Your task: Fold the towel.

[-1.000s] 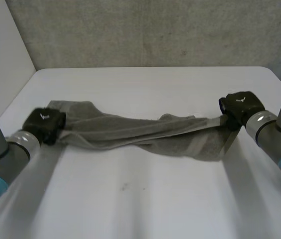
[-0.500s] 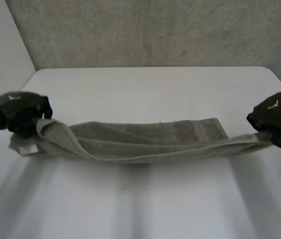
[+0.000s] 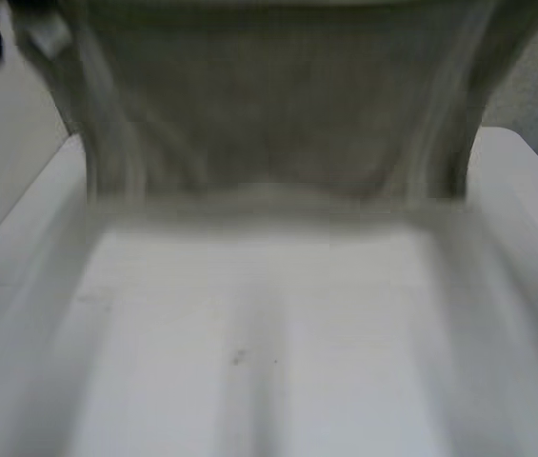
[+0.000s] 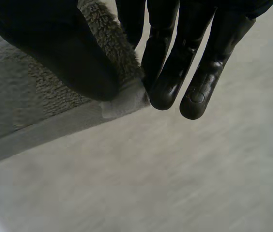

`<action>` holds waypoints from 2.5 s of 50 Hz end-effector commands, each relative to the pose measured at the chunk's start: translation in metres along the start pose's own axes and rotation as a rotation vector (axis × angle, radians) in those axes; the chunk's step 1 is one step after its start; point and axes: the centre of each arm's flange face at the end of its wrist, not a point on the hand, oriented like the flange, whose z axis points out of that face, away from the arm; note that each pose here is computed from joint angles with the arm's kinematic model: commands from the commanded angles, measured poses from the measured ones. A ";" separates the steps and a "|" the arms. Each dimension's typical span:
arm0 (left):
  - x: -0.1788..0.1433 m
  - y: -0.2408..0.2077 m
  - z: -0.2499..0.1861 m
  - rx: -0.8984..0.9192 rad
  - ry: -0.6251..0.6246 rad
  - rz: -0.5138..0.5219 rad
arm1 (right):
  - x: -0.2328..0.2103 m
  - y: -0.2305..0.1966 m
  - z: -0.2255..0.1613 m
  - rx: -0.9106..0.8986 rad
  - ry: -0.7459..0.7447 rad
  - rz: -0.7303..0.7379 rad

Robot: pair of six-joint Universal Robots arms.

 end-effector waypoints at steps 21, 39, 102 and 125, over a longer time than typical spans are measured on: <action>0.058 0.190 -0.113 -0.464 0.080 -0.310 | -0.132 0.125 -0.107 -0.264 -0.578 0.022; 0.059 0.140 -0.231 -0.987 0.234 -0.124 | -0.044 0.138 -0.190 -0.869 -0.913 -0.128; 0.088 0.218 -0.088 -0.695 0.216 -0.133 | -0.135 0.186 -0.059 -0.513 -0.368 -0.060; 0.074 0.139 -0.121 -0.591 0.193 -0.107 | -0.094 0.176 -0.134 -0.732 -0.617 0.267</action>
